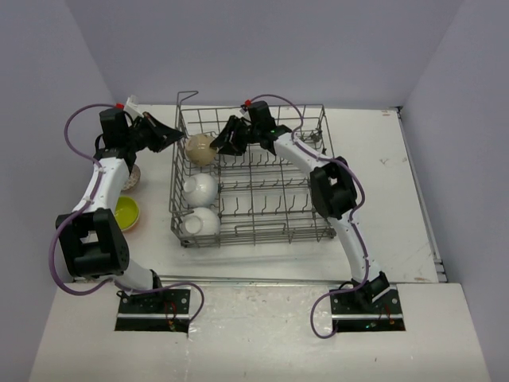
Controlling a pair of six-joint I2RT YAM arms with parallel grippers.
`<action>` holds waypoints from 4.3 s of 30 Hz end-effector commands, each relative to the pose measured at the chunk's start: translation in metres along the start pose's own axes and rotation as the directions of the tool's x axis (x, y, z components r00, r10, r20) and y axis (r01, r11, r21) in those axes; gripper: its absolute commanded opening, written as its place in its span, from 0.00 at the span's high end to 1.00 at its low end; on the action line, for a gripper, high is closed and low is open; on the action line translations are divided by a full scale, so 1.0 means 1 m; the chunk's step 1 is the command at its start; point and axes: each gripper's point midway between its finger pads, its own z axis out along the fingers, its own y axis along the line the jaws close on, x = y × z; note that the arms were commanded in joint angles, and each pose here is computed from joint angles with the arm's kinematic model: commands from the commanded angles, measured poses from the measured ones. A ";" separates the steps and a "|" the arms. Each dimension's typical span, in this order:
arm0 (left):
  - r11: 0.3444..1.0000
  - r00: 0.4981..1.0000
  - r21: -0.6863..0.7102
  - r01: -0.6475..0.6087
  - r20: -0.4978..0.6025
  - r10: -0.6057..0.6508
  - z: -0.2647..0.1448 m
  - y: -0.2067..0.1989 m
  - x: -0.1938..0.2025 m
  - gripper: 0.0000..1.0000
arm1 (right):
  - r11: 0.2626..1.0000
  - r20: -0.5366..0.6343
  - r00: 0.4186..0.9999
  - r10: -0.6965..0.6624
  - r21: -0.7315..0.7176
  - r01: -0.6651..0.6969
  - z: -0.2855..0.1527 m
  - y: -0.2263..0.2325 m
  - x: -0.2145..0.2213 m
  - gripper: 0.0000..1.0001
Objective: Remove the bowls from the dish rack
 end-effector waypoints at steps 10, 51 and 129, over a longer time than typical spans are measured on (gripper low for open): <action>0.998 0.998 0.025 -0.056 0.025 0.056 0.002 -0.003 -0.007 1.00 | 0.993 0.063 0.993 -0.098 -0.057 0.102 -0.001 0.038 -0.006 0.55; 0.997 0.999 0.058 -0.048 0.027 0.047 -0.002 -0.010 -0.002 1.00 | 0.943 -0.048 0.999 0.015 -0.331 -0.030 0.031 0.080 0.023 0.83; 0.999 0.994 -0.032 -0.043 -0.098 0.039 0.029 0.054 0.023 1.00 | 0.238 0.216 0.922 -0.322 0.961 -0.142 -0.451 -0.145 -0.076 1.00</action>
